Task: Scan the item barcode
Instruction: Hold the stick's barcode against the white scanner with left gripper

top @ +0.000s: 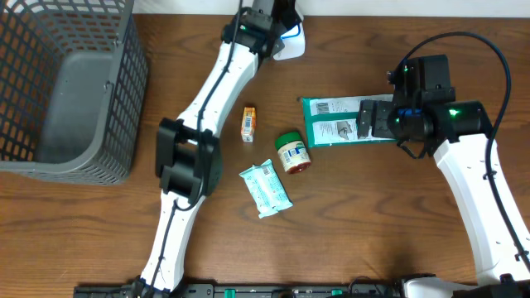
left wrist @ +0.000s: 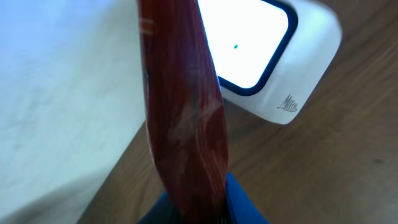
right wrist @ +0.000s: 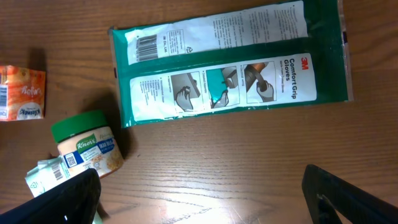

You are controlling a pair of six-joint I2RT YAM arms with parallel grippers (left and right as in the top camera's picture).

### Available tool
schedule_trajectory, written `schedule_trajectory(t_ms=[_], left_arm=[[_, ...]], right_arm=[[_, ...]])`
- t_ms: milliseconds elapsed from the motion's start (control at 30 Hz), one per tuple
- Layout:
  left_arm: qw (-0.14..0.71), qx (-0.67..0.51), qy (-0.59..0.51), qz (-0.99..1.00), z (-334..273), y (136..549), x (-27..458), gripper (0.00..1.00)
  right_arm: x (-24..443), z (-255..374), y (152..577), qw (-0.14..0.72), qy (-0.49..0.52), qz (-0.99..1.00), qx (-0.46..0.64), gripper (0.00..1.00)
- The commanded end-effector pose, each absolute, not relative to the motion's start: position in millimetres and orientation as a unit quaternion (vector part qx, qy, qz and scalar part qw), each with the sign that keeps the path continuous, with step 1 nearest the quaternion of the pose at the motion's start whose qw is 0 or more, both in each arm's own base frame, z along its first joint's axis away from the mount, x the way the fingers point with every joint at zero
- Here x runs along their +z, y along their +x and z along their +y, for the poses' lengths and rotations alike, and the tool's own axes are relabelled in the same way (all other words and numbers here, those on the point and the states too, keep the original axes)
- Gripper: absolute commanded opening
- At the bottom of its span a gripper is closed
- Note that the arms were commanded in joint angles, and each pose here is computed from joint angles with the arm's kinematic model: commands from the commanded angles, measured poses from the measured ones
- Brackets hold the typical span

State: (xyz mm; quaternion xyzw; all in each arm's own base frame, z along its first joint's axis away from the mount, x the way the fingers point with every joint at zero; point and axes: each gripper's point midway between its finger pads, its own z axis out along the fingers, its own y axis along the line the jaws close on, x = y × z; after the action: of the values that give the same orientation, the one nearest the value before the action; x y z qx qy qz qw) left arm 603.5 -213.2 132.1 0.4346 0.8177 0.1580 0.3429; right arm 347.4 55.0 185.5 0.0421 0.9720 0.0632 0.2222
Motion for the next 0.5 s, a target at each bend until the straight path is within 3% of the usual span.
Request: schedule_trajectory(t_ms=[0,467], left_arm=[[0.343,0.196,0.457,0.796,-203,621,121,0.07],[0.361,0.217,0.438,0.794,-174,657,82,0.07]], right_arm=[[183,50,347,0.221,0.042,0.973,0.053,0.99],[183,50,347,0.221,0.042,0.973,0.053,0.99]])
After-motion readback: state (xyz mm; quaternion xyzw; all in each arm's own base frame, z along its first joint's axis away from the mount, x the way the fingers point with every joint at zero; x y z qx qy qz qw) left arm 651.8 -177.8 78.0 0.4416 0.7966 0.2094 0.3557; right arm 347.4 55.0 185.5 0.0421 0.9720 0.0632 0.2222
